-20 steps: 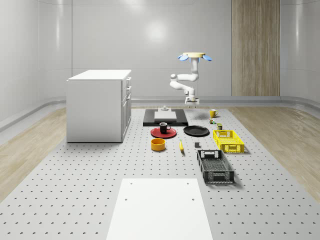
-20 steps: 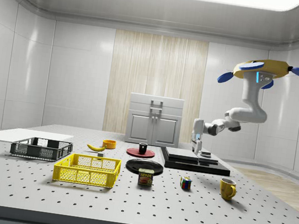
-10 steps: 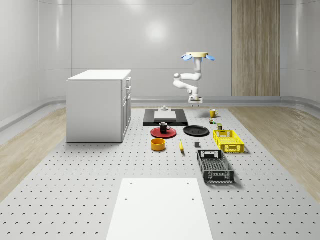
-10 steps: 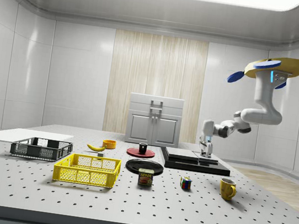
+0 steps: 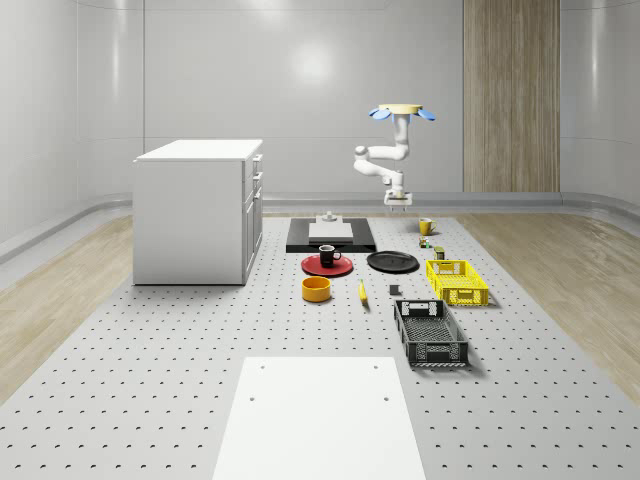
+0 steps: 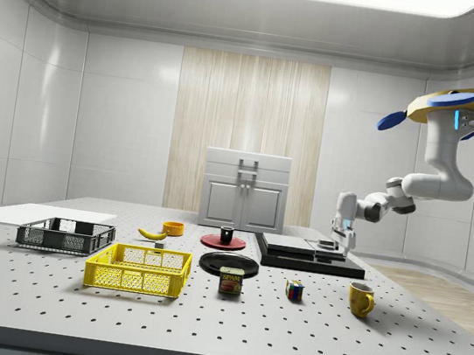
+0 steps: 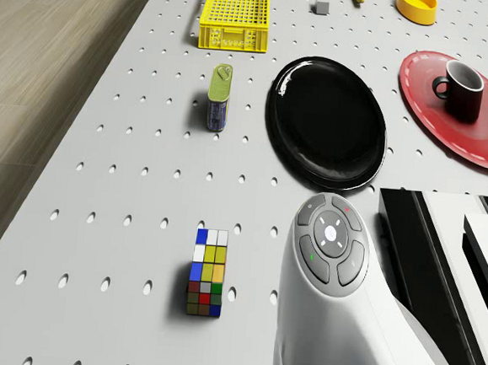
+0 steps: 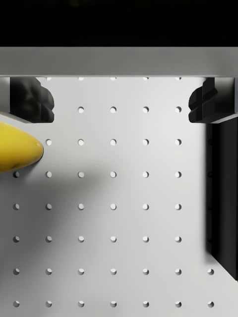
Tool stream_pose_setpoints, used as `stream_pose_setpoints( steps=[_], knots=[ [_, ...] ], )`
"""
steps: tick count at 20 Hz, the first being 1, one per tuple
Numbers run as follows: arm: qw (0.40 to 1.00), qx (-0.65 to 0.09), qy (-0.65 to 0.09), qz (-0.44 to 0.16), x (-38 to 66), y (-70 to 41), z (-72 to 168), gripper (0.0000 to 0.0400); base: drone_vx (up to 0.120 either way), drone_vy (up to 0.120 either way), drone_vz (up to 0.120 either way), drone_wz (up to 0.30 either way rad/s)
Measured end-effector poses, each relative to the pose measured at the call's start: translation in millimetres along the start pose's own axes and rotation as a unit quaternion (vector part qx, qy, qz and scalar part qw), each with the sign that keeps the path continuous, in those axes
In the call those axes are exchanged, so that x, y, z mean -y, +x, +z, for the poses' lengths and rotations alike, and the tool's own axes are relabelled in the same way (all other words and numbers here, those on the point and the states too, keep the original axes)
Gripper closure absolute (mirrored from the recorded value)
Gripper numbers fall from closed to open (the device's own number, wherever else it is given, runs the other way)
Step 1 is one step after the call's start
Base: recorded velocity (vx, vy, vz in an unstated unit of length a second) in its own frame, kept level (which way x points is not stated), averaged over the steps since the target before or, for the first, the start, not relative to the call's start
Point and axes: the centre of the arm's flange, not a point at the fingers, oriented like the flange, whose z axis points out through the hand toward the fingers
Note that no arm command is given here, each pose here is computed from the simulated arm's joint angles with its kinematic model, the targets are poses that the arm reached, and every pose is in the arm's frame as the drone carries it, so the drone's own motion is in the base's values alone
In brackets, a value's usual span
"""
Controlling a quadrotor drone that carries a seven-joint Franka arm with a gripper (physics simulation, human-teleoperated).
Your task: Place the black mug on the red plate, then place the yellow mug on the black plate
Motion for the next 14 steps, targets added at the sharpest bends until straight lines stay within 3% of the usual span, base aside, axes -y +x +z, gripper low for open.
stream_pose_setpoints(
  steps=[12, 14],
  knots=[
    [1.0, 0.0, 0.0, 0.0, 0.0, 0.0, 0.0, 0.0, -0.12, 0.12, 0.0, 0.0],
    [1.0, 0.0, 0.0, 0.0, 0.0, 0.0, 0.0, 0.0, 0.0, 0.12, 0.0, 0.0]
  ],
)
